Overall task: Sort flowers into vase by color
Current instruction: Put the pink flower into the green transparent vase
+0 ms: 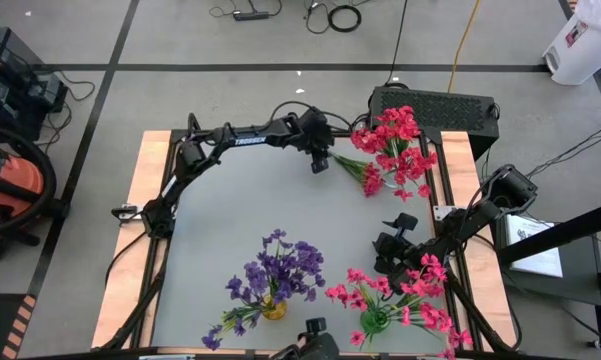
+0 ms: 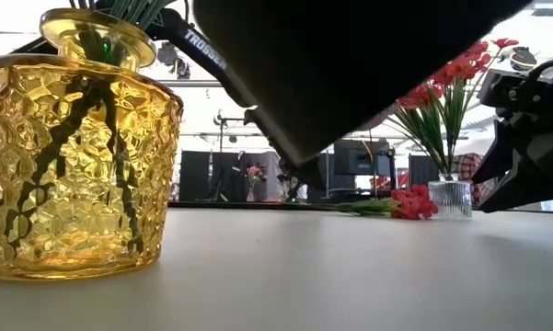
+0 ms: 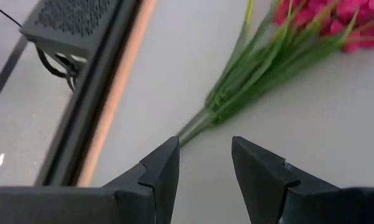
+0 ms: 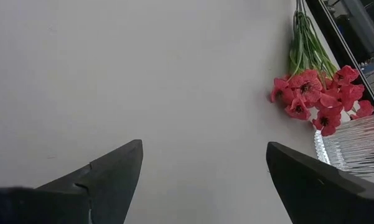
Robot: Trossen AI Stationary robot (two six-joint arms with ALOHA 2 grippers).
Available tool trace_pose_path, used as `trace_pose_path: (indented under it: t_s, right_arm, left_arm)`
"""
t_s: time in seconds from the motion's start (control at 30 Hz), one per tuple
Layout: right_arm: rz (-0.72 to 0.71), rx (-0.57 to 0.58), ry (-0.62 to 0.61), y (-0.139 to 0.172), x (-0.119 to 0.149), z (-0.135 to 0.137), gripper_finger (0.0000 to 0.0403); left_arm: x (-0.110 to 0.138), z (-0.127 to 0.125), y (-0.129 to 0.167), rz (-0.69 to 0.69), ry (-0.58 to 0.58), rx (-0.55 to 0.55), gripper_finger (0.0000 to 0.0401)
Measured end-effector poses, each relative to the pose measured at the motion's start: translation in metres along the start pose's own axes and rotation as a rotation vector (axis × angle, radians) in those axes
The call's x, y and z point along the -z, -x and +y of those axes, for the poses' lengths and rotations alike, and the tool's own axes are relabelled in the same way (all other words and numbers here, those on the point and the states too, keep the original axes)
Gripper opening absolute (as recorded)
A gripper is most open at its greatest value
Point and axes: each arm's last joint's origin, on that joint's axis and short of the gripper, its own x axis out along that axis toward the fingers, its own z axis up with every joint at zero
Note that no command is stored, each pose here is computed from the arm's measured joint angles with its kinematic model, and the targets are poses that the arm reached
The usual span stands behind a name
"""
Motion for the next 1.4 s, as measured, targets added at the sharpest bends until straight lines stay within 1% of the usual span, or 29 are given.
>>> trace_pose_path:
  t_s: [0.13,0.23,0.37,0.47,0.53,0.63,0.77,0.9,1.07,1.17,1.23,1.33,1.4]
  right_arm:
    - [0.0,0.0,0.002,0.0,0.0,0.0,0.0334]
    - [0.0,0.0,0.003,0.0,0.0,0.0,0.0334]
    - [0.0,0.0,0.003,0.0,0.0,0.0,0.0334]
    - [-0.002,-0.003,-0.001,0.0,0.0,0.0,0.0334]
    - [-0.002,-0.003,-0.002,0.0,0.0,0.0,0.0334]
    - [-0.002,-0.003,-0.002,0.0,0.0,0.0,0.0334]
    - [-0.002,-0.003,-0.004,0.0,0.0,0.0,0.0334]
    - [-0.003,-0.004,-0.004,0.0,0.0,0.001,0.0334]
    - [-0.004,-0.006,-0.007,0.0,-0.001,0.001,0.0334]
    - [-0.002,-0.011,-0.011,0.0,-0.001,0.001,0.0334]
    - [-0.002,-0.012,-0.012,0.0,-0.001,0.001,0.0334]
    - [-0.001,-0.017,-0.016,0.0,-0.001,0.002,0.0334]
    - [0.0,-0.018,-0.014,0.0,-0.001,0.002,0.0334]
  left_arm:
    - [-0.005,-0.002,0.0,-0.044,0.036,-0.011,0.0155]
    - [-0.011,-0.007,-0.001,-0.079,0.016,-0.026,0.0155]
    - [-0.017,-0.007,0.002,-0.093,0.018,-0.041,0.0155]
    - [-0.029,-0.005,0.008,-0.119,0.014,-0.097,0.0155]
    - [-0.033,-0.001,0.014,-0.098,0.021,-0.12,0.0155]
    - [-0.03,0.011,0.022,-0.035,0.048,-0.105,0.0155]
    - [-0.026,0.023,0.027,0.0,0.07,-0.095,0.0155]
    - [-0.025,0.022,0.024,-0.004,0.07,-0.08,0.0155]
    - [-0.012,0.024,0.008,0.046,0.094,-0.064,0.0155]
    - [-0.012,0.025,0.008,0.052,0.109,-0.048,0.0155]
    - [-0.014,0.027,0.011,0.043,0.104,-0.011,0.0155]
    - [-0.005,0.027,0.012,0.092,0.124,0.09,0.0155]
    - [0.001,0.027,0.008,0.122,0.119,0.115,0.0155]
